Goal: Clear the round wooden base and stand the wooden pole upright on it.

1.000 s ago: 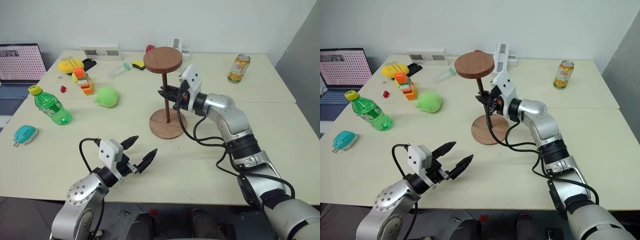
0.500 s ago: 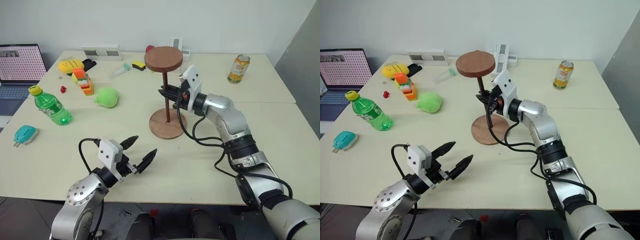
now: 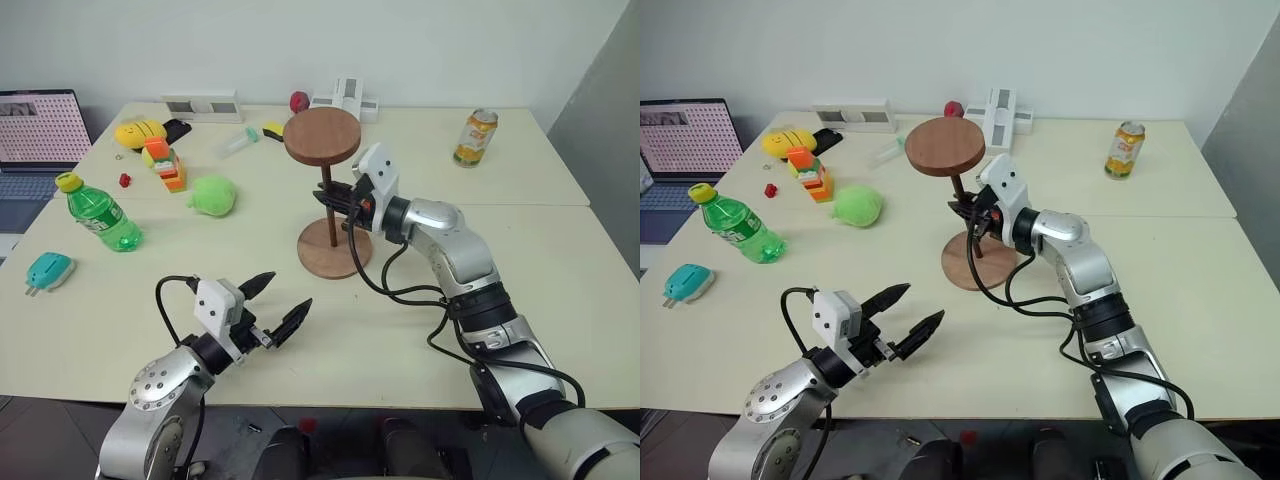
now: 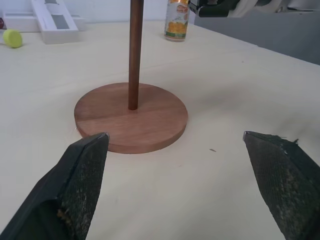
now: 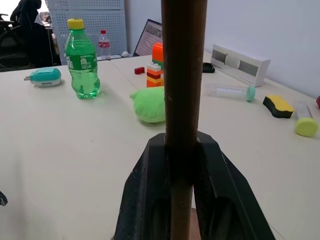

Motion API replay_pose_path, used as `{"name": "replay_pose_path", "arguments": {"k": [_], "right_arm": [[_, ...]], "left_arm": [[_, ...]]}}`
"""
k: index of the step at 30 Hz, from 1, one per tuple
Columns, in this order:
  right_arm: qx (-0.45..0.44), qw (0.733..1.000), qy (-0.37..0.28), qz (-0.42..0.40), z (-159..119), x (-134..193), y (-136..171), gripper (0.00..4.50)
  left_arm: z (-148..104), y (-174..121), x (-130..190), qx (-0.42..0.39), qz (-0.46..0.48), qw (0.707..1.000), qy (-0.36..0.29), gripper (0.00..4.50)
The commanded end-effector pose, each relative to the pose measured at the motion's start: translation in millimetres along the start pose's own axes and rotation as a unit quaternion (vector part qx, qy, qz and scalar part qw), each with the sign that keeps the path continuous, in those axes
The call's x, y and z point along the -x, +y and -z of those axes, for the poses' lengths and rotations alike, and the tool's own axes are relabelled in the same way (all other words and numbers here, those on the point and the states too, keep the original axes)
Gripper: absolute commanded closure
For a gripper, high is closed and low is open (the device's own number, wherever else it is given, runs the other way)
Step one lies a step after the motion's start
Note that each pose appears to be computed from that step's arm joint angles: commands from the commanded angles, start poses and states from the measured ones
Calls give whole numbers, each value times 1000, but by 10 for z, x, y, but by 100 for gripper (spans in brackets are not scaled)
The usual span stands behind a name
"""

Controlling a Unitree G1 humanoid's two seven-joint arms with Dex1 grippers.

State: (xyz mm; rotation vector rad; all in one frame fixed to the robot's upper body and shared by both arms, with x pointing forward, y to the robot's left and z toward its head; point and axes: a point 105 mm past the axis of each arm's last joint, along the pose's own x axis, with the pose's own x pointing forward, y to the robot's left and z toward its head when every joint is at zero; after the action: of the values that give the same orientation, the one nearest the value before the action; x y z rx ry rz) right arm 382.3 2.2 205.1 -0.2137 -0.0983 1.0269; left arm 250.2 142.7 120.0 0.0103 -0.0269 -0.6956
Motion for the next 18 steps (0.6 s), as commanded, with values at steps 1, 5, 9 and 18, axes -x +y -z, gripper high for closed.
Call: {"name": "replay_pose_path", "arguments": {"k": [1,5,9,18], "right_arm": [[-42,994,94,39,500,-53,-77,424],[-38,993,96,60,487,-81,-154,424],[-23,995,83,44,413,-79,-110,424],[-6,997,66,25,217,99,-105,223]], "left_arm": [[-86,-8,-3,-13,6,1000,-15,0],[-91,-8,-14,-14,7,1000,-16,0],[-92,3,-16,-15,7,1000,-15,0],[-99,68,-52,-16,6,1000,-16,0]]}}
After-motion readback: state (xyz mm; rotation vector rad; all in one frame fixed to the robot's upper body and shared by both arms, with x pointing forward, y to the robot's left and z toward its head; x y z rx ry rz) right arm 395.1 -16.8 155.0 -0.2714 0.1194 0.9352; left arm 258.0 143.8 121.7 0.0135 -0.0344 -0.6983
